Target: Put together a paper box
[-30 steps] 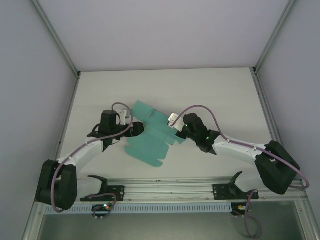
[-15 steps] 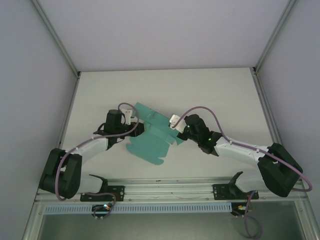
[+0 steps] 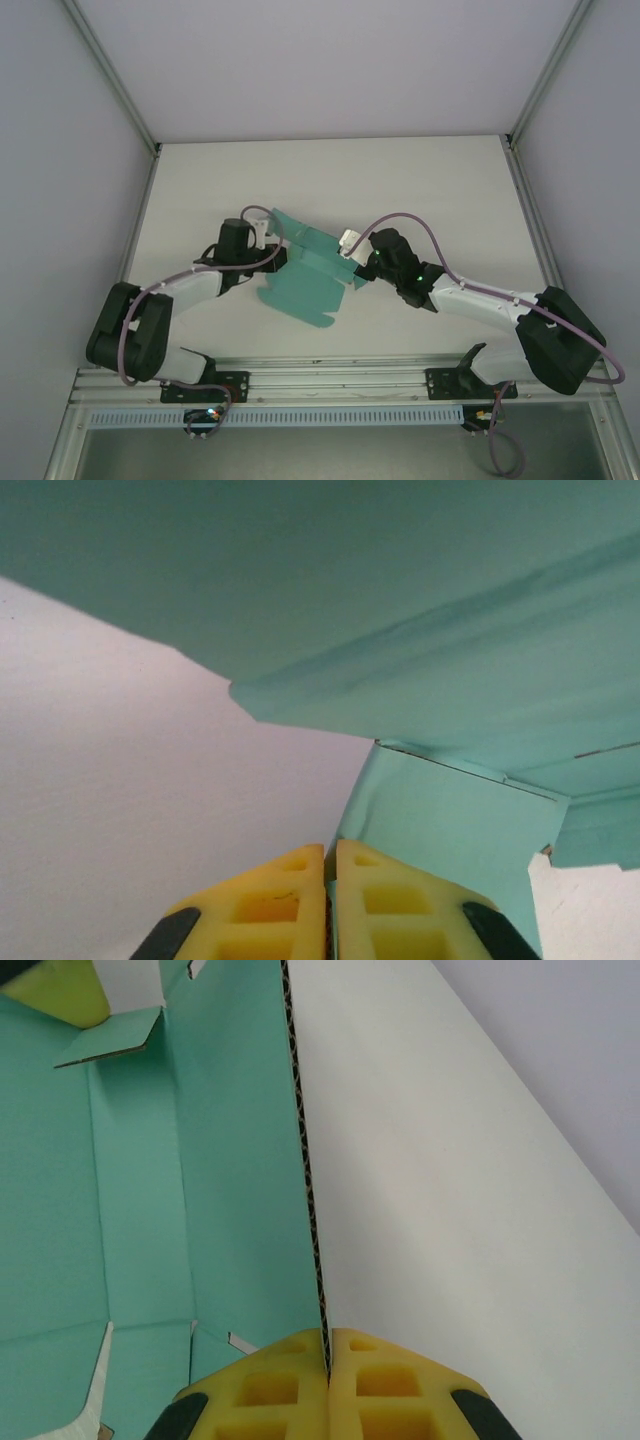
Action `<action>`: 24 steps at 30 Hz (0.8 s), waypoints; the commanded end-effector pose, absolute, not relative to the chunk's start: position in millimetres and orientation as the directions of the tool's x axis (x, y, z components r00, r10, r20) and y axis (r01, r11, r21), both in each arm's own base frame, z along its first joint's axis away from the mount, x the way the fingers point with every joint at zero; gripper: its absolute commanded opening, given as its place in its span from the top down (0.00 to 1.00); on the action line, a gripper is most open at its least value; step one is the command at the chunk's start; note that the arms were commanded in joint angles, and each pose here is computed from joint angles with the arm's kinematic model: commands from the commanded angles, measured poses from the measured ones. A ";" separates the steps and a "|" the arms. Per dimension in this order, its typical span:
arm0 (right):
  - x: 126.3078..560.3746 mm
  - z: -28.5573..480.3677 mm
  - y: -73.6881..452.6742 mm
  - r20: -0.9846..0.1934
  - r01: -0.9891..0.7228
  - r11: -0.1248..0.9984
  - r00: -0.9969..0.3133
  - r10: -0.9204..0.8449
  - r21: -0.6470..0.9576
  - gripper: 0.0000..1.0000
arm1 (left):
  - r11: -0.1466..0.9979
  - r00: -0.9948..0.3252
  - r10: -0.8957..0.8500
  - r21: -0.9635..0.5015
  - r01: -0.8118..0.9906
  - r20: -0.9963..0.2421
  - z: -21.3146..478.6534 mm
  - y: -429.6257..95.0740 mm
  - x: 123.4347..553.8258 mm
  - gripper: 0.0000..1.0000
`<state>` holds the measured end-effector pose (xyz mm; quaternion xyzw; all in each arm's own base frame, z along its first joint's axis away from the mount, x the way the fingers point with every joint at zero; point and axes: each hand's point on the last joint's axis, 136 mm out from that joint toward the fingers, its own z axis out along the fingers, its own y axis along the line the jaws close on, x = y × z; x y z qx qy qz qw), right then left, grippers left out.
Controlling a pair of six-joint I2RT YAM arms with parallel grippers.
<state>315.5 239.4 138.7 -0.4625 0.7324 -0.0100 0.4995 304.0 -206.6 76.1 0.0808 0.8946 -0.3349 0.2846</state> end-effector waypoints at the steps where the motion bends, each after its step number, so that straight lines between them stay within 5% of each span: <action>1: 306.6 140.0 245.9 -0.735 -0.702 0.549 -0.053 -0.676 -0.454 1.00 | 0.765 -0.828 -0.044 -0.552 0.333 -0.559 75.8 -212.2 310.9 0.94; 9: 312.1 139.0 239.8 -0.696 -0.682 0.536 -0.056 -0.716 -0.497 1.00 | 0.762 -0.851 -0.008 -0.554 0.334 -0.525 70.7 -223.2 302.6 0.86; 13: 322.0 143.9 225.6 -0.596 -0.633 0.482 -0.041 -0.802 -0.606 1.00 | 0.796 -0.850 -0.031 -0.527 0.297 -0.525 76.1 -208.1 292.1 0.60; 17: 333.8 155.3 214.8 -0.467 -0.591 0.388 -0.020 -0.884 -0.708 1.00 | 0.850 -0.846 -0.062 -0.472 0.234 -0.530 82.7 -183.8 279.2 0.47; 22: 343.3 174.4 218.7 -0.373 -0.555 0.290 0.039 -0.927 -0.780 1.00 | 0.899 -0.815 -0.141 -0.418 0.134 -0.563 101.3 -148.5 266.1 0.05; 24: 345.7 176.3 223.8 -0.321 -0.537 0.237 0.067 -0.945 -0.809 1.00 | 0.904 -0.797 -0.195 -0.420 0.080 -0.571 109.7 -131.7 264.9 0.00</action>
